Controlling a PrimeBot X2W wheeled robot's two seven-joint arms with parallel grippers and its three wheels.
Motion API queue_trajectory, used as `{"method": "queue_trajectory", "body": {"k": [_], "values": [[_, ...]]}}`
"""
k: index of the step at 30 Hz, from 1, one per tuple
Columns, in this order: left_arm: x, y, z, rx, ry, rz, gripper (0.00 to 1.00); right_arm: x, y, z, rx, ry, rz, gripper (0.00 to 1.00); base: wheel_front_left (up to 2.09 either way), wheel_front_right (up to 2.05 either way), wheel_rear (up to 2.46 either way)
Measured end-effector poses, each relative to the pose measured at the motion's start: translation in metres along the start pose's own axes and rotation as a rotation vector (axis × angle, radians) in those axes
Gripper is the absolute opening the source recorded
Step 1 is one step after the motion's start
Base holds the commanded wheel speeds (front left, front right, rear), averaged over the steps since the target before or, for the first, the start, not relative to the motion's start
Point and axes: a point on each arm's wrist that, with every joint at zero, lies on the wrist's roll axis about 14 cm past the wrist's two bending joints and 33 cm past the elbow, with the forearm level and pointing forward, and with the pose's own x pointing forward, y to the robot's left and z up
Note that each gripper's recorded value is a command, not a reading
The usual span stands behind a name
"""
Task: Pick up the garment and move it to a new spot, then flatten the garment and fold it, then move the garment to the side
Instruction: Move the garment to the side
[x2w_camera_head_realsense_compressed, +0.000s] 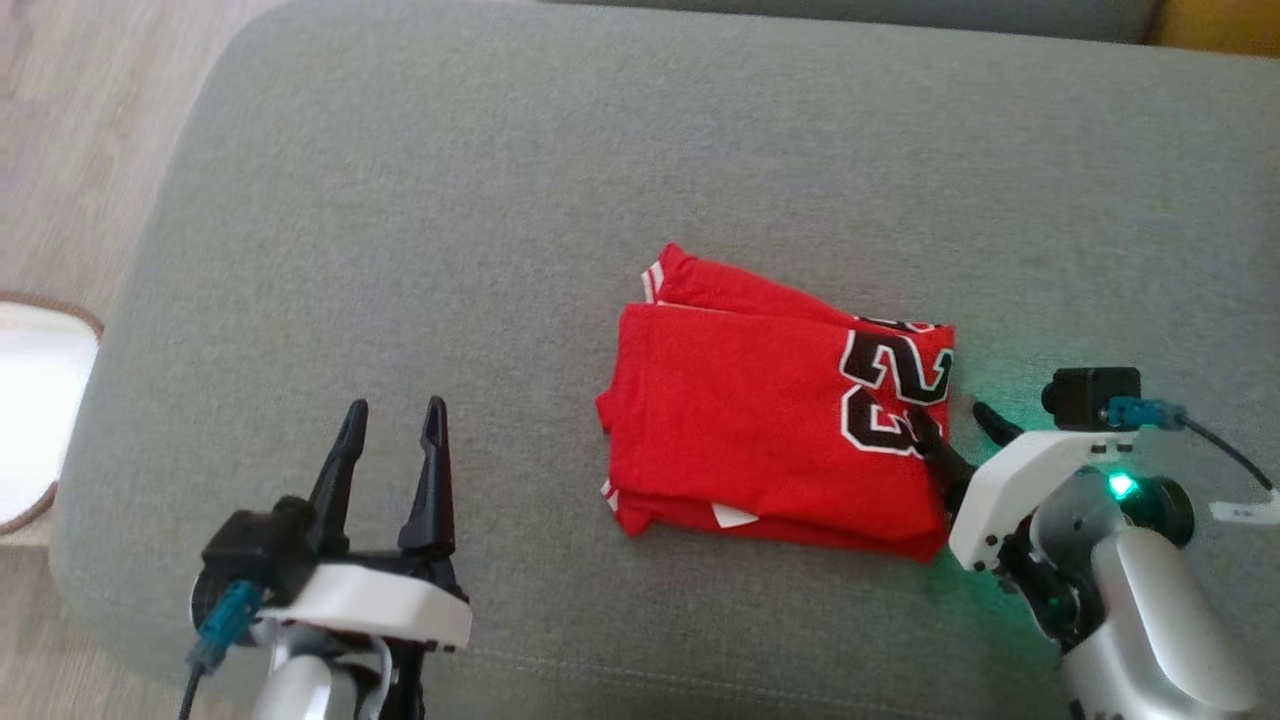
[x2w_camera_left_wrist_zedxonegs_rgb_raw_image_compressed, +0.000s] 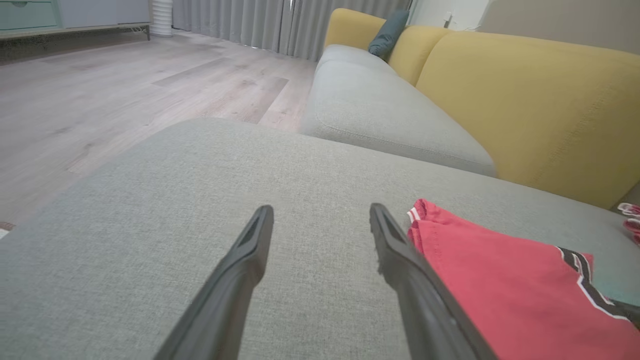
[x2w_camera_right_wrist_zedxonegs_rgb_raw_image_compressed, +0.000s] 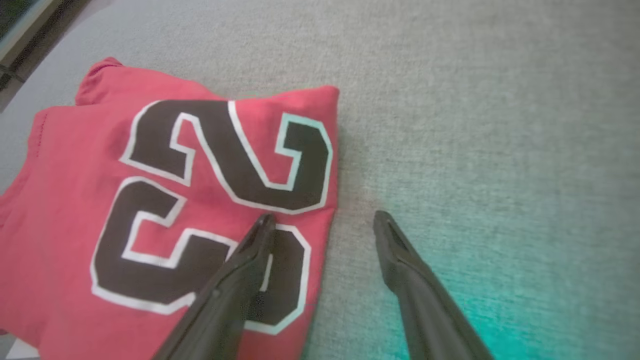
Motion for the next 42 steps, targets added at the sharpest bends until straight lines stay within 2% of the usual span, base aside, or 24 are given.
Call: {"method": "queue_trajectory", "body": {"k": [2,3,5,8,9,10,19,24,31,32,35,42], "values": [[0.002,0.005,0.001,-0.002,-0.002,0.019,1.00,0.005,0.005,-0.004,0.012,0.030,0.021,1.00,0.00,0.00,0.00],[0.002,0.006,0.002,-0.001,-0.004,0.023,1.00,0.006,0.007,-0.004,0.016,0.042,0.031,0.95,0.00,0.00,0.00],[0.003,0.007,0.002,-0.001,-0.007,0.028,1.00,0.008,0.010,-0.003,0.025,0.058,0.050,0.52,0.00,0.00,0.00],[0.004,0.007,0.003,0.000,-0.008,0.033,1.00,0.009,0.011,-0.003,0.031,0.078,0.063,0.29,0.00,0.00,0.00],[0.005,0.006,0.002,0.000,-0.006,0.031,1.00,0.009,0.011,-0.004,0.034,0.084,0.065,0.18,0.00,0.00,0.00],[0.006,0.006,0.001,0.000,-0.004,0.029,1.00,0.009,0.010,-0.005,0.035,0.085,0.064,0.00,0.00,0.00,0.00],[0.021,-0.014,-0.002,-0.006,0.001,-0.045,1.00,-0.001,-0.009,0.013,0.066,-0.035,0.016,0.00,0.00,0.00,0.00],[0.030,-0.038,-0.008,0.003,0.012,-0.124,1.00,-0.022,-0.050,0.045,0.078,-0.163,-0.089,0.00,0.00,0.00,0.00],[0.052,-0.086,-0.016,0.013,0.014,-0.283,1.00,-0.067,-0.112,0.062,0.107,-0.265,-0.259,0.00,0.00,0.00,0.00],[0.061,-0.102,-0.020,0.010,0.014,-0.335,1.00,-0.079,-0.127,0.061,0.117,-0.279,-0.306,0.00,0.00,0.00,0.00],[0.071,-0.124,-0.030,0.003,0.027,-0.402,1.00,-0.094,-0.145,0.055,0.137,-0.285,-0.368,0.00,0.00,0.00,0.00],[0.084,-0.162,-0.059,-0.028,0.082,-0.515,1.00,-0.113,-0.172,0.049,0.156,-0.310,-0.463,0.00,0.00,0.00,0.00]]}}
